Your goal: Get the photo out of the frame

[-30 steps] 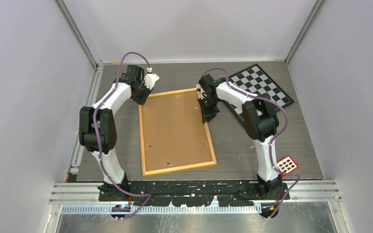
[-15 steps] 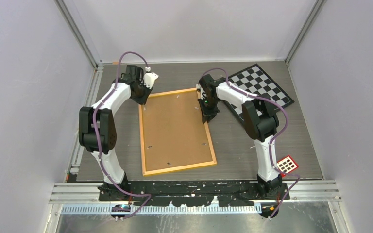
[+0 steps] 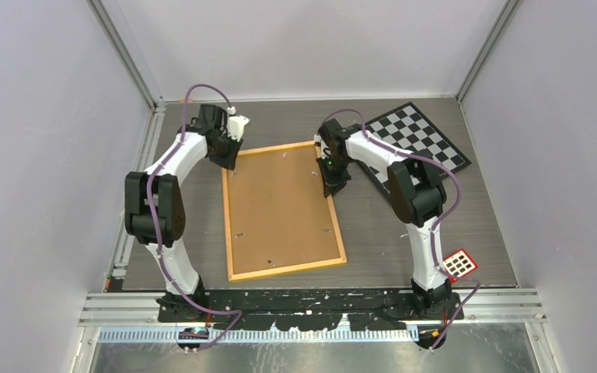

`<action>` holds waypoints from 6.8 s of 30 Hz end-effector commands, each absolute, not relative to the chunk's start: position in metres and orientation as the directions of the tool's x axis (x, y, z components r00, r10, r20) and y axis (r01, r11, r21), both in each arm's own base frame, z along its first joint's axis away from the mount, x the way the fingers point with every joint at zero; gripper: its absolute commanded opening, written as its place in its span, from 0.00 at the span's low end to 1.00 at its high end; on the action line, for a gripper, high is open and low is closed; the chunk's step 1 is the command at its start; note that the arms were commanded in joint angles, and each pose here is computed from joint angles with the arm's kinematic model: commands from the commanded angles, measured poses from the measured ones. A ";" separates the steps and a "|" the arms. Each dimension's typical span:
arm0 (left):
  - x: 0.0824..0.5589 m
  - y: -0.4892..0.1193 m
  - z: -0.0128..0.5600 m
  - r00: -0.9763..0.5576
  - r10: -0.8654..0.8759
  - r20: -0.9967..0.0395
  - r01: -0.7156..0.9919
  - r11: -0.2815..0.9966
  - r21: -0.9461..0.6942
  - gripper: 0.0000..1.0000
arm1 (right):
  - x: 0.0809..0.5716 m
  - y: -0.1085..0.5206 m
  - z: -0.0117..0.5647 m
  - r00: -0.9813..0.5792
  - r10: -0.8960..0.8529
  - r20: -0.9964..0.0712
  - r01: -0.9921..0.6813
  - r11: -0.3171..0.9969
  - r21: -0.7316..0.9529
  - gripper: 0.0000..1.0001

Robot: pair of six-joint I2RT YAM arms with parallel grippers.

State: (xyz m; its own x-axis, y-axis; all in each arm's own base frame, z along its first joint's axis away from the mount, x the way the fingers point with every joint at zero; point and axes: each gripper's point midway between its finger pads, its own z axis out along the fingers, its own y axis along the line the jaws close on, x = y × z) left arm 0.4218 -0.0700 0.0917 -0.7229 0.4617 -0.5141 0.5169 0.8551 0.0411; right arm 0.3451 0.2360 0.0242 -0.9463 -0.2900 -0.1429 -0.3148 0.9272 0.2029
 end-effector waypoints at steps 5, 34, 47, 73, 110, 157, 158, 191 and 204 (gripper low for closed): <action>0.435 -0.053 0.109 -0.715 0.430 -0.551 0.445 0.888 0.116 0.00 | 0.324 0.225 0.004 -0.942 -0.333 -0.043 -0.335 0.926 0.175 0.01; 0.414 -0.055 0.105 -0.737 0.429 -0.522 0.495 0.869 0.015 0.00 | 0.325 0.226 -0.001 -0.943 -0.332 -0.028 -0.332 0.927 0.175 0.01; 0.434 -0.051 0.099 -0.722 0.441 -0.534 0.476 0.876 0.080 0.00 | 0.324 0.224 -0.001 -0.942 -0.334 -0.026 -0.334 0.928 0.166 0.01; 0.428 -0.064 0.089 -0.719 0.454 -0.527 0.504 0.862 0.055 0.00 | 0.324 0.224 -0.002 -0.942 -0.335 -0.021 -0.334 0.928 0.167 0.01; 0.374 -0.160 0.221 -0.702 0.312 -0.641 0.627 0.697 -0.348 0.00 | 0.349 0.252 0.155 -0.687 -0.471 -0.554 -0.665 0.715 0.217 0.75; 0.311 -0.235 0.257 -0.841 0.064 -0.538 0.513 0.412 -0.753 1.00 | 0.289 0.300 0.205 -0.391 -0.524 -0.757 -0.882 0.448 0.145 0.01; 0.320 -0.228 0.257 -0.833 0.025 -0.553 0.506 0.439 -0.743 1.00 | 0.292 0.291 0.200 -0.432 -0.513 -0.742 -0.861 0.478 0.171 0.01; 0.303 -0.053 0.080 -0.914 -0.155 -0.375 -0.082 0.976 -0.204 0.98 | 0.298 0.113 0.006 -0.990 -0.105 -0.099 -0.113 0.990 0.084 0.12; 0.310 -0.057 0.041 -0.937 -0.167 -0.308 -0.105 0.972 -0.208 0.66 | 0.297 0.107 0.024 -0.988 -0.084 -0.133 -0.094 0.993 0.072 0.43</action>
State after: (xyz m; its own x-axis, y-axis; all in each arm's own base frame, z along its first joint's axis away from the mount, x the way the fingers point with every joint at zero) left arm 0.2923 -0.0581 0.0445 -0.9469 -0.1450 -0.2869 -0.0859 0.9742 -0.2088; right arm 0.2884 0.1221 0.0150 -0.9930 -0.0959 -0.0696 -0.1044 0.9859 0.1308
